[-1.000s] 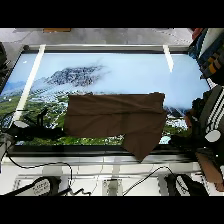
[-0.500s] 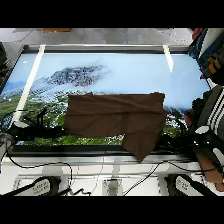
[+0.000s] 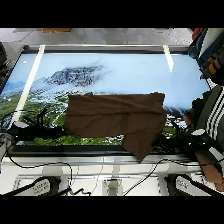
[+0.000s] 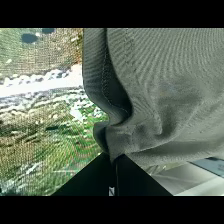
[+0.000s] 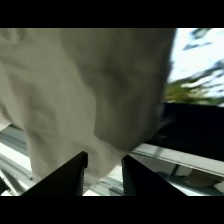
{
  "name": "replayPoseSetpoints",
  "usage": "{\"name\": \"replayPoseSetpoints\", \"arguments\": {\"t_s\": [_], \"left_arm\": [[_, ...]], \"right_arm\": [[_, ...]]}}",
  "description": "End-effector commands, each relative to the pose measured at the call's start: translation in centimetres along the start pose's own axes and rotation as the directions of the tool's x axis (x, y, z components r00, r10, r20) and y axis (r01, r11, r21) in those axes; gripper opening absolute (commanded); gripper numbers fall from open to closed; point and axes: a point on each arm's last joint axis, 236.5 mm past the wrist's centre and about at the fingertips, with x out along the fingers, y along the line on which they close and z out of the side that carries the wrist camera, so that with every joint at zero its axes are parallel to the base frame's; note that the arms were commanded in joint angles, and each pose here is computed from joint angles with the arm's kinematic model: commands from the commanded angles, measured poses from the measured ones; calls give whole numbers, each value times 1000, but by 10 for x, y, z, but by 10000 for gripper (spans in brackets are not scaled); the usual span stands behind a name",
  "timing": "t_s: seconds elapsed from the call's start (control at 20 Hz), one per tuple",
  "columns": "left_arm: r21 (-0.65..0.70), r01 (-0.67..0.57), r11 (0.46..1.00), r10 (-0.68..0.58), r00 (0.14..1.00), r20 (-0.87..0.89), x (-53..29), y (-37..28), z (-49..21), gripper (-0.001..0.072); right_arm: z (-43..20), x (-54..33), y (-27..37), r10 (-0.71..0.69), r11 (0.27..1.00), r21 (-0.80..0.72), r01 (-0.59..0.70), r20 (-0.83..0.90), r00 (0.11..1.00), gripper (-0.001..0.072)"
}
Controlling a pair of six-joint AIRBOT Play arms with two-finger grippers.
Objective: Fold the clothes and pants, and hang the long-sleeved shirts on hangers.
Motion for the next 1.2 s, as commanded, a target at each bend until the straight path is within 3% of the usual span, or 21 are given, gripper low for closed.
{"name": "replayPoseSetpoints", "arguments": {"t_s": [0.0,0.15,0.35,0.75,0.95,1.15], "left_arm": [[0,3,1000,-3,1000,1,0,-1,0,14],[0,3,1000,-3,1000,1,0,-1,0,14],[36,26,999,-26,1000,5,-13,-12,10,14],[197,11,980,-58,970,236,-93,-64,77,15],[183,59,981,-129,909,397,-119,-91,107,14],[146,6,989,-89,818,569,-131,-95,151,13]], "right_arm": [[13,6,-11,-30,999,-35,33,75,997,267],[11,5,-7,-18,999,-41,21,62,998,12],[14,-14,16,25,994,-104,-20,43,999,15],[49,-108,92,68,958,-282,47,384,921,15],[66,-149,137,202,940,-340,7,575,793,14],[111,-189,143,202,965,-263,12,769,607,14]]}}
